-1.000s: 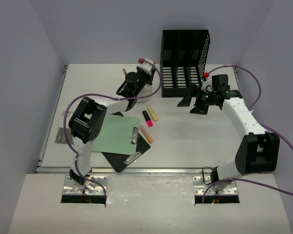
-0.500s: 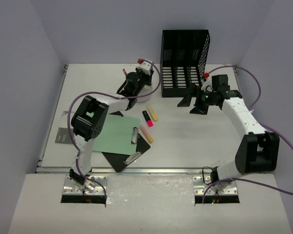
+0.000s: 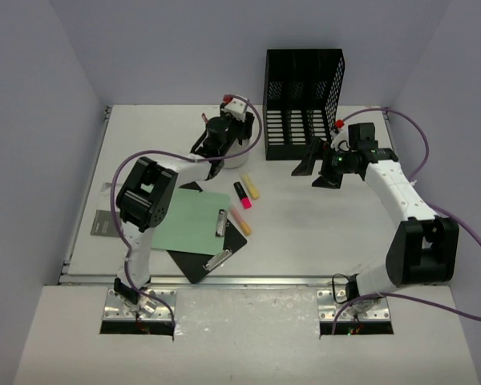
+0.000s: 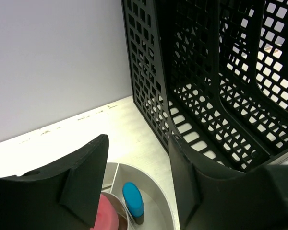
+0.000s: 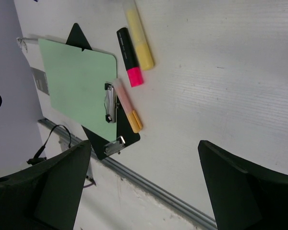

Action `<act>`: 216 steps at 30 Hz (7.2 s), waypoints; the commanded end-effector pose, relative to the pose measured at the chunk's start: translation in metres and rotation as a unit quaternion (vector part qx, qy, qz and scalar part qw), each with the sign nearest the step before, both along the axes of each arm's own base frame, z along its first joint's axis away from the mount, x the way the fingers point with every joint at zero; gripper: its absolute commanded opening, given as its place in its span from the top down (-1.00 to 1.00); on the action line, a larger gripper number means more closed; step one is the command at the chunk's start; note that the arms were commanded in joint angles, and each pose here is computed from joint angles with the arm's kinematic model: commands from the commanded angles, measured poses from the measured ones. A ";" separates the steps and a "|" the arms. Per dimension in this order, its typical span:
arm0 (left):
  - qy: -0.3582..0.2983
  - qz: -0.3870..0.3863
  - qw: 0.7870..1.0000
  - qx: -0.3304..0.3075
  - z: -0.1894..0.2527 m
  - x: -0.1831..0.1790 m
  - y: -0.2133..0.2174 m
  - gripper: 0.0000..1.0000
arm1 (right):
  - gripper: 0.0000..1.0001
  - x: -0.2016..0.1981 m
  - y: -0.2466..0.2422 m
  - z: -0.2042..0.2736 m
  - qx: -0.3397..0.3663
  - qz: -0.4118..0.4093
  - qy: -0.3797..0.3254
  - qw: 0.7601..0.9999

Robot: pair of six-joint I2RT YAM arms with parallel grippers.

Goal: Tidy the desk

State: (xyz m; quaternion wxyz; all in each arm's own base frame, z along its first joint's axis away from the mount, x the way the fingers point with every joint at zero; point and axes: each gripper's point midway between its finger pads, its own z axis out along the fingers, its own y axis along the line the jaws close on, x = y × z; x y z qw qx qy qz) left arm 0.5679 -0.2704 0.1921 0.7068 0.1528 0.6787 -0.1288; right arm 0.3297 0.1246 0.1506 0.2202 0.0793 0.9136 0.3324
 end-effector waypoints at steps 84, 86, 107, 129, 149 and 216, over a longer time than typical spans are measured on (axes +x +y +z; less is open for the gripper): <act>-0.034 -0.615 0.464 0.637 -0.099 -0.217 -0.050 0.99 | -0.87 -0.049 -0.058 -0.055 -0.088 0.029 -0.006 0.996; -0.063 -0.602 0.543 0.583 -0.043 -0.218 -0.073 1.00 | -0.87 -0.049 -0.058 -0.055 -0.088 0.028 -0.006 0.996; -0.146 -0.112 0.983 -0.017 0.146 -0.064 -0.001 0.99 | -0.87 -0.037 -0.055 -0.055 -0.072 0.015 0.014 0.997; -0.068 -0.138 0.988 -0.033 0.074 -0.034 -0.020 1.00 | -0.87 -0.039 -0.057 -0.064 -0.078 0.020 0.024 0.996; -0.029 -0.103 0.994 -0.016 0.030 -0.023 -0.012 0.96 | -0.88 -0.042 -0.056 -0.064 -0.074 0.024 0.024 0.997; 0.116 -0.647 0.437 0.614 -0.160 -0.336 -0.031 -0.06 | -0.87 -0.056 -0.048 -0.074 -0.050 0.045 0.051 0.996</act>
